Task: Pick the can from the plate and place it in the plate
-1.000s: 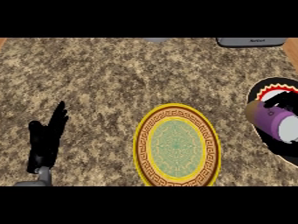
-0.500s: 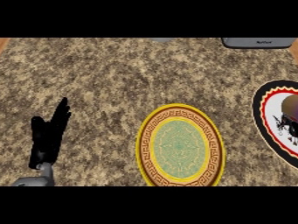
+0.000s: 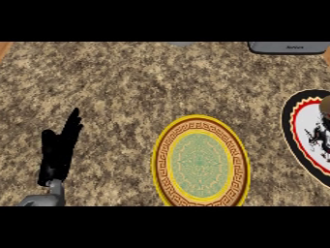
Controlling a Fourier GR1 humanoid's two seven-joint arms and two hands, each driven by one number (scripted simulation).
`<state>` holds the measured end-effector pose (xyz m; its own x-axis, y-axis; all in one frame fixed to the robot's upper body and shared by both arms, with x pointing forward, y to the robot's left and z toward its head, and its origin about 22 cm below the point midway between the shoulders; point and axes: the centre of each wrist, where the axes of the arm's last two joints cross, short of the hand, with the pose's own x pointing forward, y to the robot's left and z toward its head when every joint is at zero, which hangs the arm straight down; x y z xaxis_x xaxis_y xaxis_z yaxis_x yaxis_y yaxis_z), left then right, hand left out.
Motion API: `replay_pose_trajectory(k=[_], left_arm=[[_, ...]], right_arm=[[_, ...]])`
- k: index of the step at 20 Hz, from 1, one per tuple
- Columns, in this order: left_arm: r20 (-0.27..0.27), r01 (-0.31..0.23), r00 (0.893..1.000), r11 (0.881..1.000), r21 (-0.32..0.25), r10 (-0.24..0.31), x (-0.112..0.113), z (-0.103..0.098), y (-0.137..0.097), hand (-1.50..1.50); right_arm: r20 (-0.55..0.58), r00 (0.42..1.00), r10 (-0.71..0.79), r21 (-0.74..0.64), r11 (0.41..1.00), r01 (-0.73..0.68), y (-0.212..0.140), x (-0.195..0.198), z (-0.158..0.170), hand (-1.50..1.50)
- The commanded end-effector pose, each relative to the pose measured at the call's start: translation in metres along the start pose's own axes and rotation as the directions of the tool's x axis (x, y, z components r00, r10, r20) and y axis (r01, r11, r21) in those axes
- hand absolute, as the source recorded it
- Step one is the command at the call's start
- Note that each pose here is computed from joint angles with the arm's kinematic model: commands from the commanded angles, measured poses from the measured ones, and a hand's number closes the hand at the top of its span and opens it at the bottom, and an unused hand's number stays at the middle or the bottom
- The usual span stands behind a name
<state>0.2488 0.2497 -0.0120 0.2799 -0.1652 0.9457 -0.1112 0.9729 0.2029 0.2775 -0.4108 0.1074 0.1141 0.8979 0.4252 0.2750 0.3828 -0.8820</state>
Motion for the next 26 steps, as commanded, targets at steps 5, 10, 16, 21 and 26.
replay_pose_trajectory(k=[5,10,16,21,26], left_arm=[[0.004,0.004,1.0,1.0,-0.009,-0.004,-0.001,-0.001,0.004,0.0],[-0.005,-0.004,1.0,1.0,-0.018,0.004,0.003,0.01,-0.004,0.0],[0.004,-0.005,1.0,1.0,-0.005,0.005,0.017,-0.01,-0.004,0.0],[-0.007,-0.004,1.0,1.0,0.001,0.004,0.006,-0.002,0.008,0.0],[-0.004,-0.002,1.0,1.0,-0.012,0.002,-0.003,0.006,0.0,0.0]], right_arm=[[-0.075,0.997,0.037,0.253,0.967,-0.017,-0.004,-0.041,-0.026,1.5],[-0.113,0.989,0.093,0.423,0.905,-0.037,0.039,-0.065,-0.018,1.5],[-0.019,0.999,-0.041,0.475,0.879,0.046,0.025,-0.092,-0.026,-1.5],[0.062,0.908,-0.413,0.326,0.869,0.373,0.018,-0.096,-0.024,-1.5],[0.004,0.734,-0.679,0.214,0.718,0.662,0.008,-0.108,-0.025,-1.5]])
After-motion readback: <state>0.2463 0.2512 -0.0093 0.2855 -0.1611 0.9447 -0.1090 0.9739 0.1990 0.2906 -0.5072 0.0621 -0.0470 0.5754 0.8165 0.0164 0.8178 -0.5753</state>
